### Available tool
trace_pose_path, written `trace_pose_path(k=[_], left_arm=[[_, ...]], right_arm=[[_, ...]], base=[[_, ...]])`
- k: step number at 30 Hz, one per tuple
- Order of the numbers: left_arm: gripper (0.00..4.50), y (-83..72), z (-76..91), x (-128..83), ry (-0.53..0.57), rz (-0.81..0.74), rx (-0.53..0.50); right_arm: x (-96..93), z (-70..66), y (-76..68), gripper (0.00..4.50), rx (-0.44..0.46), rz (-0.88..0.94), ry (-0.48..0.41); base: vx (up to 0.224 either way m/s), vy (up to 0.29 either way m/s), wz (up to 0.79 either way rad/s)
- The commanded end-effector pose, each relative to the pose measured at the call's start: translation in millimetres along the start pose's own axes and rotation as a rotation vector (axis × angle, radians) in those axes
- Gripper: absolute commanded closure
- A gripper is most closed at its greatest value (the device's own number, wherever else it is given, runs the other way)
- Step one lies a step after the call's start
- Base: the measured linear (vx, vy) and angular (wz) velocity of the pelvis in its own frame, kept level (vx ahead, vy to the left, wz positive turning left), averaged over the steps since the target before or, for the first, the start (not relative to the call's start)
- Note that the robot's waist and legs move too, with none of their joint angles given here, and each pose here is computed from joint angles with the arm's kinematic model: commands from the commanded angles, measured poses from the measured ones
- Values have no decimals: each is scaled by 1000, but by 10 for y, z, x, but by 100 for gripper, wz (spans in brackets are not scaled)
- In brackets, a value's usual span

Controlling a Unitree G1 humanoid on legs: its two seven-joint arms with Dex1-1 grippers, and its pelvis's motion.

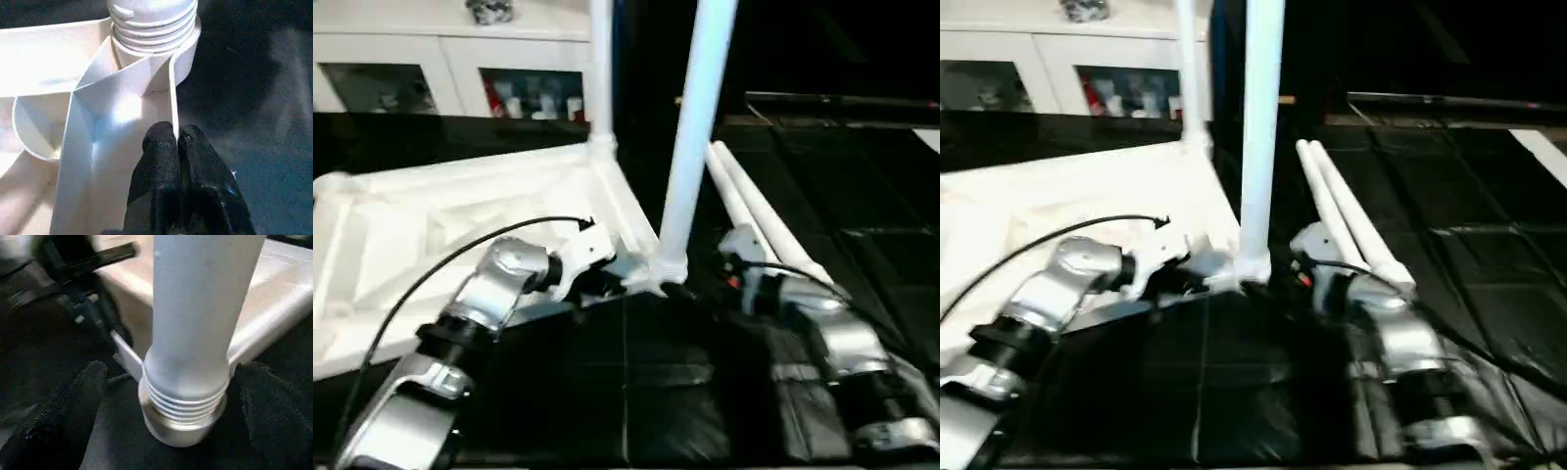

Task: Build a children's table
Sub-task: Rotate leg to tighten

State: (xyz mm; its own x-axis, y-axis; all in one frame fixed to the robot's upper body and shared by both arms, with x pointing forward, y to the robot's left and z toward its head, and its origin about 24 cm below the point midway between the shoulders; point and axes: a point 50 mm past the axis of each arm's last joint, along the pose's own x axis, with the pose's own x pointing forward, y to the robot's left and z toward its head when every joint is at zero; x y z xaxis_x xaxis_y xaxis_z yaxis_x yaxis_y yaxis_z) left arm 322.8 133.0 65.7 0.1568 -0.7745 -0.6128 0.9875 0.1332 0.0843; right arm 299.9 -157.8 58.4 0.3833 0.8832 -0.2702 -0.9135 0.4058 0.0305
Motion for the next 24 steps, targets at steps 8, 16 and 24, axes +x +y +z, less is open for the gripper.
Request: trace_pose_path(k=[8,16,24], left_arm=[[450,-69,98,-1,28,-182,156],[450,-104,89,-4,34,-223,190],[450,-115,67,-15,35,-229,191]], right_arm=[[73,10,76,6,-42,165,56],[137,9,102,63,-51,211,67],[143,8,118,132,-42,233,62]], base=[[0,0,0],[0,0,0],[0,0,0]])
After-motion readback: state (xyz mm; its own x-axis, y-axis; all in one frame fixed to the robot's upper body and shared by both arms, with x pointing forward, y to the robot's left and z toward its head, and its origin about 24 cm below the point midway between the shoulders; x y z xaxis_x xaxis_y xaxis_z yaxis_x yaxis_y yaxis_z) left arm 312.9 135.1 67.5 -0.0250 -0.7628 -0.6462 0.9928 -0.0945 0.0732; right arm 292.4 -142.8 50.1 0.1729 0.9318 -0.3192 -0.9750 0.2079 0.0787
